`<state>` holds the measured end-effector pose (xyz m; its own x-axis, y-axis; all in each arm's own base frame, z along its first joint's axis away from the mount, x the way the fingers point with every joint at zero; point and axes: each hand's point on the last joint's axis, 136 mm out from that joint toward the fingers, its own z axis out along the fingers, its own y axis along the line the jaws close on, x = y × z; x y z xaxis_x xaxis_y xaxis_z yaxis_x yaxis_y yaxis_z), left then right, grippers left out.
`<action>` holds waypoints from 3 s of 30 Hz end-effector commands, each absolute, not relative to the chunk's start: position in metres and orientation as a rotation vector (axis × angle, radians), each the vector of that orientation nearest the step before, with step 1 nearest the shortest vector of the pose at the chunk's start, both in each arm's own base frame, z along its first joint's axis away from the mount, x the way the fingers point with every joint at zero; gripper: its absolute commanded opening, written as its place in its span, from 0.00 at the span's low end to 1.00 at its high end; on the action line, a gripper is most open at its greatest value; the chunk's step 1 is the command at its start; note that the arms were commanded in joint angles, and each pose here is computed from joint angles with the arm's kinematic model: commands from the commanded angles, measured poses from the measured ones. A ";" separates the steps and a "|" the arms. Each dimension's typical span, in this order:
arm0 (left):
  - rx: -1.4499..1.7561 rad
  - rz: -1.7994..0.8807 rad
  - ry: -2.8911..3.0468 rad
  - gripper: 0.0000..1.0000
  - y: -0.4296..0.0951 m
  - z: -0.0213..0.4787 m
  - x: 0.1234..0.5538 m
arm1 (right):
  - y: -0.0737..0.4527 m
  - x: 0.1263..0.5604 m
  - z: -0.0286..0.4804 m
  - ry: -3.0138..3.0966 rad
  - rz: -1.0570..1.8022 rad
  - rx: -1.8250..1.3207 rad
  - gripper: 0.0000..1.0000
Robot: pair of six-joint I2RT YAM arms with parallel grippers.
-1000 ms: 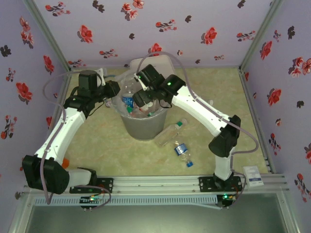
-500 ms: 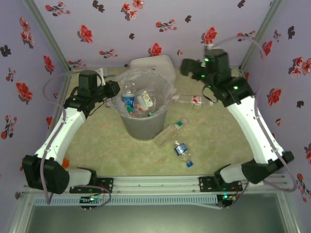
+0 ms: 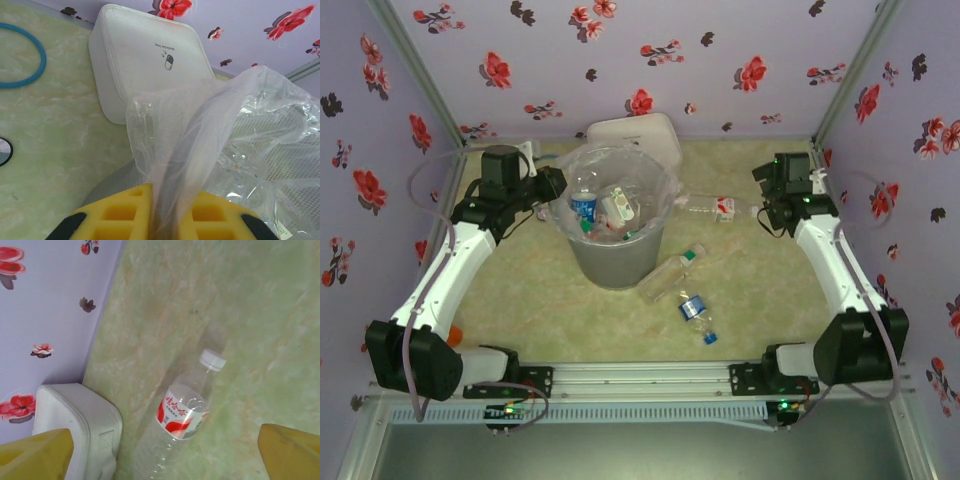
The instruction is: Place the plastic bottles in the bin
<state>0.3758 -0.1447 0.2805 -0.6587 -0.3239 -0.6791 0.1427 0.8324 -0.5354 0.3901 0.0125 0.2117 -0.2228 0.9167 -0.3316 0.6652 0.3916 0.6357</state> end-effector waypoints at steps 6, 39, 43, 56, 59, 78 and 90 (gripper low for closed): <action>-0.160 -0.654 2.283 0.15 -0.137 0.252 0.366 | 0.025 0.439 0.151 1.897 0.569 1.572 1.00; -0.220 -0.591 2.276 0.15 -0.124 0.261 0.363 | 0.037 0.468 0.068 2.023 0.678 1.651 0.47; -0.219 -0.587 2.275 0.15 -0.124 0.259 0.362 | 0.017 0.462 0.107 2.017 0.649 1.558 0.44; -0.202 -0.576 2.264 0.16 -0.121 0.261 0.364 | 0.036 0.434 0.363 1.912 0.600 0.622 0.37; -0.200 -0.585 2.272 0.16 -0.124 0.256 0.368 | 0.074 0.416 0.424 1.832 0.652 0.356 0.36; -0.207 -0.612 2.270 0.16 -0.127 0.255 0.370 | 0.320 0.384 0.379 1.970 0.427 -0.691 0.39; -0.209 -0.611 2.259 0.16 -0.127 0.260 0.374 | 0.350 0.355 0.250 2.305 0.355 -1.054 0.46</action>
<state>0.3716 -0.1367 0.2798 -0.6611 -0.3321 -0.6728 0.1026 0.8483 -0.5196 0.3879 0.3602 0.3544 -0.3537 -0.3734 -0.8576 -0.7032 0.7107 -0.0194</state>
